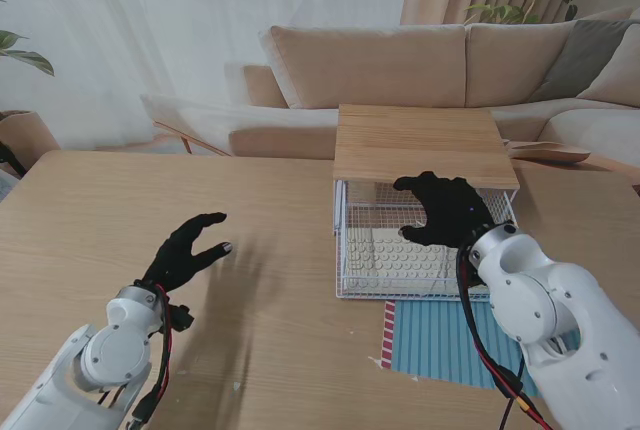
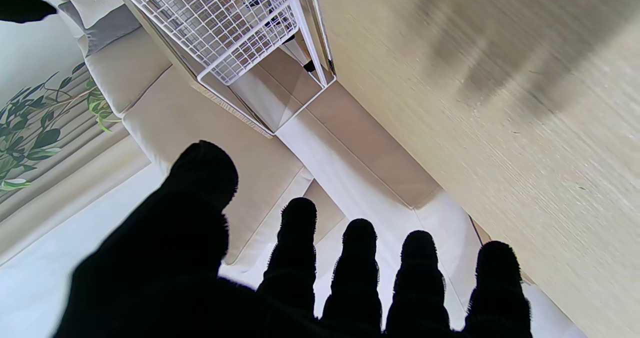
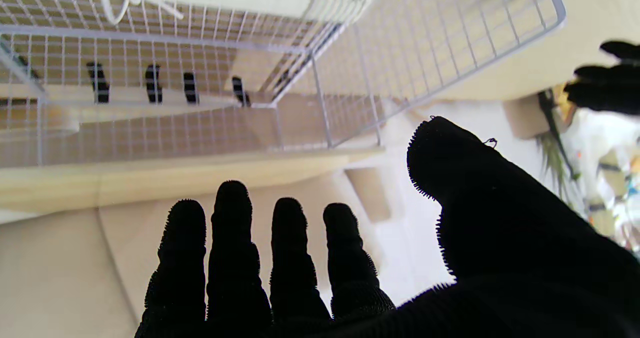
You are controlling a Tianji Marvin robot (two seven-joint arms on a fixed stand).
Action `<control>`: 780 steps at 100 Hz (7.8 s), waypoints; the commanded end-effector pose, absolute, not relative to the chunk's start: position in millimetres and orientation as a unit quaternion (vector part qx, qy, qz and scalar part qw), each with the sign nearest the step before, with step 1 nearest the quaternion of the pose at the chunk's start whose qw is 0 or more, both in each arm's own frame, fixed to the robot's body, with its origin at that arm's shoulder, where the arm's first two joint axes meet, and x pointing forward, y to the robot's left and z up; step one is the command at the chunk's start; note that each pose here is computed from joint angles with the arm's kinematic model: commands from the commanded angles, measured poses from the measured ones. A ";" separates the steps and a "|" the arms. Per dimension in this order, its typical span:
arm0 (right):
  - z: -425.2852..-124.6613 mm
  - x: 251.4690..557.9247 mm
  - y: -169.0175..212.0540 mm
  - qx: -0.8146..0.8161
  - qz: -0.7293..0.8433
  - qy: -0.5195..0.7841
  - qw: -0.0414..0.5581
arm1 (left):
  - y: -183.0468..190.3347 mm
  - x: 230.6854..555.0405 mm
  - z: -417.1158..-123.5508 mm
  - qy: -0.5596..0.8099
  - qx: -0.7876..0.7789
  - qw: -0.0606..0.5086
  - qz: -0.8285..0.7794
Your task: Unroll the mouse pad and set up the keyboard and mouse from the tabletop organizer
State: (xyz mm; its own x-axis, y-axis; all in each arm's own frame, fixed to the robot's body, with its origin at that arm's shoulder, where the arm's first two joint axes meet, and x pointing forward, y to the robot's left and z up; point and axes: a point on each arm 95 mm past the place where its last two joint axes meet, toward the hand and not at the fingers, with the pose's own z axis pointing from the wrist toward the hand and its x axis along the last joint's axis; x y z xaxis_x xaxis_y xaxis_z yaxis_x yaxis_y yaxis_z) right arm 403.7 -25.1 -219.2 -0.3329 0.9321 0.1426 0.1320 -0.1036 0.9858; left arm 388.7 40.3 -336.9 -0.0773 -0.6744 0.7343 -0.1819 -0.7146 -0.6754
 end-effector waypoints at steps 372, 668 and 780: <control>-329.5 503.6 -24.4 0.589 0.445 0.609 0.290 | -137.4 413.5 -320.4 0.571 -0.392 0.169 -0.701; -296.9 506.9 -21.5 0.589 0.418 0.648 0.243 | -150.5 431.7 -336.7 0.593 -0.419 0.197 -0.659; -273.7 492.8 -32.4 0.555 0.424 0.699 0.153 | -148.6 435.2 -333.7 0.595 -0.416 0.201 -0.658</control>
State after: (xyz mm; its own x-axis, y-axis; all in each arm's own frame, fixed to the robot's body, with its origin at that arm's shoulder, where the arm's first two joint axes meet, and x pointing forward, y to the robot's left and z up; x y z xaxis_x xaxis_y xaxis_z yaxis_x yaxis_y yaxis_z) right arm 503.2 -38.0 -261.0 -0.3119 0.9128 0.2635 0.6300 -0.0088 0.7765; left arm 431.2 -154.3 -329.3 -0.5913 -0.7419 0.3163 -0.2191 -0.2297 -0.9483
